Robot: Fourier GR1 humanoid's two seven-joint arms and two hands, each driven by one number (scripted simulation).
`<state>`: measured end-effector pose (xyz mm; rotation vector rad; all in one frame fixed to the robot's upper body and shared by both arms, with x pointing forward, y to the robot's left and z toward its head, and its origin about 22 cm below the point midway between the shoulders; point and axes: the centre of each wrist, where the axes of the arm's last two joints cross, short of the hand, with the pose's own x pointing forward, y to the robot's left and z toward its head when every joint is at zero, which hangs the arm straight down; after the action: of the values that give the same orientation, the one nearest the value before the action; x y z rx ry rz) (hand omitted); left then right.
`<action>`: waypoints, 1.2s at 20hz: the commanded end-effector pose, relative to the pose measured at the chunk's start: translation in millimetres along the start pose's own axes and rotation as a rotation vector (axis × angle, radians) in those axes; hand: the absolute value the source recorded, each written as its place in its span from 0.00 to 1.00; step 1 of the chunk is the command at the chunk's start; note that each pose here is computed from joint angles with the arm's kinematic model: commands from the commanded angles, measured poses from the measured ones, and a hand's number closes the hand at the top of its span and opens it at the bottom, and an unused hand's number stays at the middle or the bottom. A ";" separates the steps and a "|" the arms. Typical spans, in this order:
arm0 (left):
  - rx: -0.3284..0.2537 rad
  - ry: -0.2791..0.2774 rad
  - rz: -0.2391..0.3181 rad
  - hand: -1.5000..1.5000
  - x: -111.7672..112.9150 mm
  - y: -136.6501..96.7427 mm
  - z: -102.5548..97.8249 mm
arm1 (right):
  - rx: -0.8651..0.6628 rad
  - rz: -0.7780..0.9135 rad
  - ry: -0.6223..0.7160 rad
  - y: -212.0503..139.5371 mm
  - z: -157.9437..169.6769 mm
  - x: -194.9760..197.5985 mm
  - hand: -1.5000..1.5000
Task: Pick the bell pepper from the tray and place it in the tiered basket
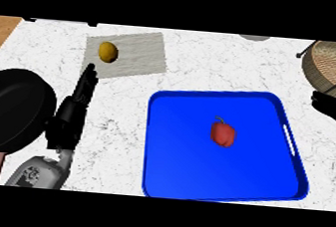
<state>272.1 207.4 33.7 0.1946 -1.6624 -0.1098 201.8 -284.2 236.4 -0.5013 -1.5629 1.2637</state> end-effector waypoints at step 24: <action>0.009 0.012 -0.002 0.50 -7.0 -8.7 -3.3 | 0.241 0.270 0.310 78.2 -71.0 107.7 0.00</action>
<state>273.6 201.6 28.8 0.1940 -1.6600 -0.1138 205.7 -143.5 214.7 -0.6006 -1.2504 1.4633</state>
